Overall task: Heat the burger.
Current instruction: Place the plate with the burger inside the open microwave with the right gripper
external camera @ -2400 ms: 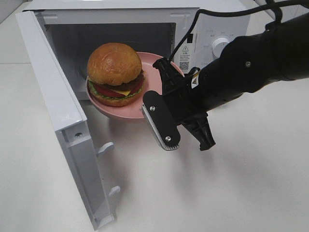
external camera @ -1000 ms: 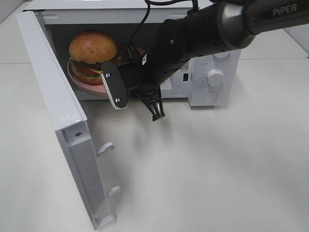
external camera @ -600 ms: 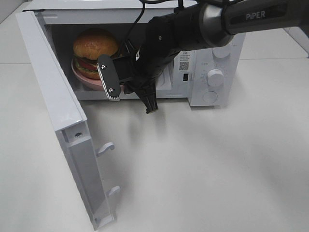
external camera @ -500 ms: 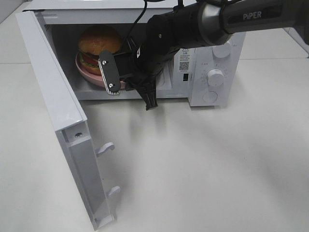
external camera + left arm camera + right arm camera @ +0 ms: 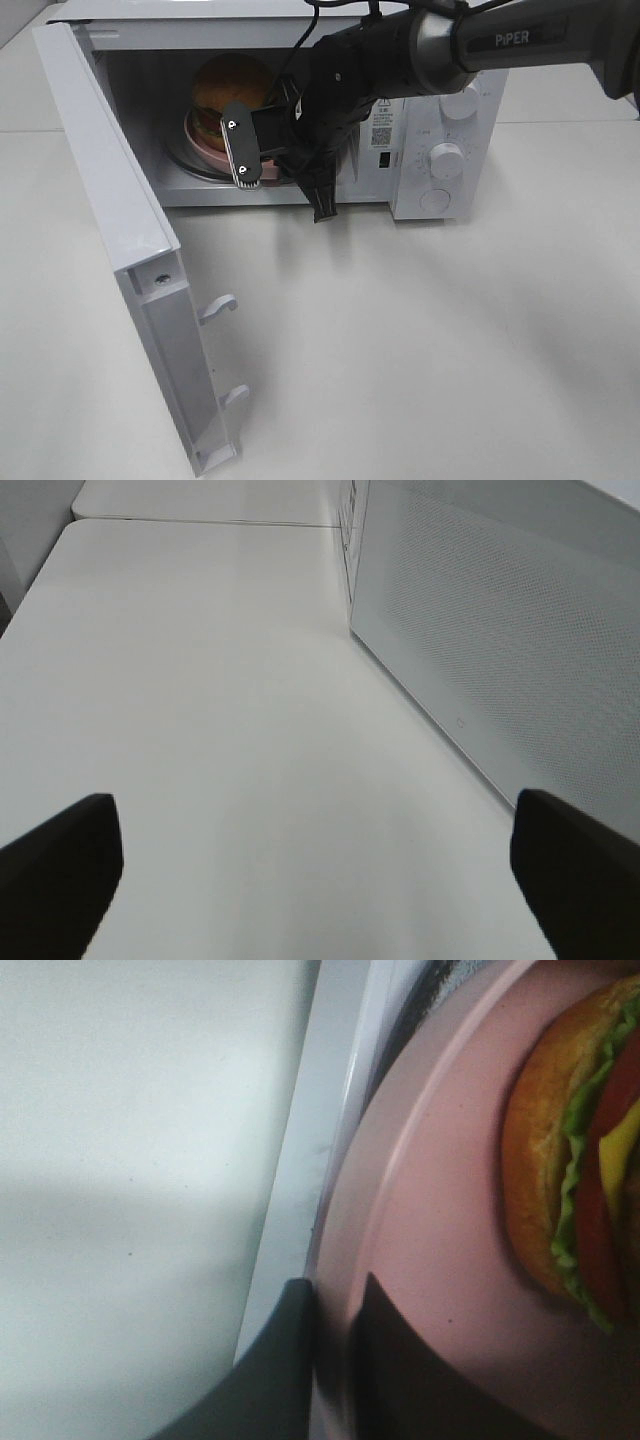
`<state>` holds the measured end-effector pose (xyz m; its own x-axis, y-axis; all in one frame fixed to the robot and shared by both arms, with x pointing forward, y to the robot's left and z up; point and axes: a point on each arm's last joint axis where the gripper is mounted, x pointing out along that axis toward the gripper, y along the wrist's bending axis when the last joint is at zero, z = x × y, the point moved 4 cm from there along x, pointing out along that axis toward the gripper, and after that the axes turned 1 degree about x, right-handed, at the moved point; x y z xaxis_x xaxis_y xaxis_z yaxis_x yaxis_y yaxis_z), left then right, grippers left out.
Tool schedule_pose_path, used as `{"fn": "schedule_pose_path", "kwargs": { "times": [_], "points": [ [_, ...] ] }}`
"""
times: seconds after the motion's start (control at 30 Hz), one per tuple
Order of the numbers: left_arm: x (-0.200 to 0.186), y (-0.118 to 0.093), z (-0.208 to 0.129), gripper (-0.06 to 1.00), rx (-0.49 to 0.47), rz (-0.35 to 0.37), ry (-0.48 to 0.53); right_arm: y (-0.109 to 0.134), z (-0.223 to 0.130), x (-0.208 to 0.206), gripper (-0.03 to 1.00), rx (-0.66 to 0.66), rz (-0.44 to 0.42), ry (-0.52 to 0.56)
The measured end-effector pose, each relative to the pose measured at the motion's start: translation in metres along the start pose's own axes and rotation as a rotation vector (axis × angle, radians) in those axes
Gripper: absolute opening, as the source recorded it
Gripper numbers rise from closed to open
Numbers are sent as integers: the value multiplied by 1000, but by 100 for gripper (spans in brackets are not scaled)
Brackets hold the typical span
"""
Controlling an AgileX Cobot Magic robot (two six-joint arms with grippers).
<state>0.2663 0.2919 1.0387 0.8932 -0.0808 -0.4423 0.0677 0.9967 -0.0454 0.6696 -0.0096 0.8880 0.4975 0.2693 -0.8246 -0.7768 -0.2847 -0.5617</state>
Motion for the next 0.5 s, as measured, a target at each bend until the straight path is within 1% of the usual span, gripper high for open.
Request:
{"fn": "schedule_pose_path", "kwargs": {
  "times": [0.3, 0.33, 0.37, 0.43, 0.47, 0.5],
  "points": [
    [0, 0, 0, 97, 0, 0, 0, 0, 0, 0, 5, -3, -1, 2],
    [0, 0, 0, 97, 0, 0, 0, -1, 0, 0, 8, -6, -5, 2],
    [0, 0, 0, 97, 0, 0, 0, -1, 0, 0, 8, -6, -5, 2],
    [0, 0, 0, 97, 0, 0, 0, -11, 3, -3, 14, -5, -66, -17],
    [0, 0, 0, 97, 0, 0, 0, -11, 3, -3, 14, -5, -66, -17],
    [0, 0, 0, 97, 0, 0, 0, -13, 3, -3, 19, -5, -76, -20]
  ]
}}
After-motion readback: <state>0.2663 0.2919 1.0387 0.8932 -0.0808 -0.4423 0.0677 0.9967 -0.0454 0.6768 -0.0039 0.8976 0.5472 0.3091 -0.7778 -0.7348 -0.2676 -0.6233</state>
